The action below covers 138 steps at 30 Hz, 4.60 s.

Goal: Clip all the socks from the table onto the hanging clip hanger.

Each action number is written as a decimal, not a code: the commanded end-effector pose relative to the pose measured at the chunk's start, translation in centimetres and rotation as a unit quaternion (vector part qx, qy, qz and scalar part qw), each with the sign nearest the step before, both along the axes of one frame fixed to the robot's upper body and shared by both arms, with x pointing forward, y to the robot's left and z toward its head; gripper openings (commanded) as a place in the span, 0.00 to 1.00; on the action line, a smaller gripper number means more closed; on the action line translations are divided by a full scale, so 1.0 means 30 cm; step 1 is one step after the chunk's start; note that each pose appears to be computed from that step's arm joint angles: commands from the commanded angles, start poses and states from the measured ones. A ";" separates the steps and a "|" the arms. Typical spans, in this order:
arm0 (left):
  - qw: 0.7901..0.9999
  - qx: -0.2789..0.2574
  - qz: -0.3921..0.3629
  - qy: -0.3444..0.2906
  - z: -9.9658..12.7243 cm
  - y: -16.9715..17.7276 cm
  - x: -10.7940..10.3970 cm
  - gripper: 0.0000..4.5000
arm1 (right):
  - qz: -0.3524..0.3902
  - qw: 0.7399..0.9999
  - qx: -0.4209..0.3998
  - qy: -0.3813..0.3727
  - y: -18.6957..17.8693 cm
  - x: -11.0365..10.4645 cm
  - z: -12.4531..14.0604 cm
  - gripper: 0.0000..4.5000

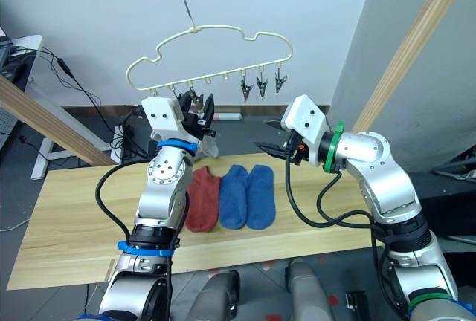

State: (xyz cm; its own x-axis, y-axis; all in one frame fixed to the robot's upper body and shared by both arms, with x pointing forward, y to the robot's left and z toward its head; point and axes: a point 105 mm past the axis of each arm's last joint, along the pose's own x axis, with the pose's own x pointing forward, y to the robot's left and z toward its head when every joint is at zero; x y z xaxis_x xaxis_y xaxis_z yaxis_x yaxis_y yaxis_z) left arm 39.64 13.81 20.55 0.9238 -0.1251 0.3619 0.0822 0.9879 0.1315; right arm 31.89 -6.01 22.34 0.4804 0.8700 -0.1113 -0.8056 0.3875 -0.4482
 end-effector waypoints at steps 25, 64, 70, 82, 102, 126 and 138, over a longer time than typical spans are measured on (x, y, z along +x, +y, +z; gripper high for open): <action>0.999 0.001 0.013 -0.038 0.085 0.047 -0.009 0.03 | -0.006 1.000 0.004 0.003 0.008 -0.015 -0.022 0.67; 0.981 0.014 -0.179 0.070 0.073 0.073 -0.045 0.03 | -0.153 0.976 -0.112 0.103 0.091 0.226 -0.577 0.00; 0.967 -0.021 -0.229 0.106 0.088 0.077 -0.061 0.03 | -0.081 0.991 -0.104 0.015 0.144 0.179 -0.386 0.00; 0.941 -0.095 -0.289 0.146 0.119 0.060 -0.078 0.03 | 0.039 0.996 -0.044 -0.072 0.303 0.061 -0.128 0.00; 0.932 -0.118 -0.297 0.171 0.087 0.040 -0.106 0.03 | -0.015 0.997 0.017 -0.078 0.338 0.134 -0.053 0.00; 0.934 -0.146 -0.281 0.165 0.096 0.057 -0.094 0.03 | -0.023 0.999 0.036 -0.023 0.331 0.111 -0.106 0.00; 0.934 -0.148 -0.279 0.167 0.088 0.060 -0.096 0.03 | -0.042 0.996 0.075 0.002 0.355 0.127 -0.075 0.00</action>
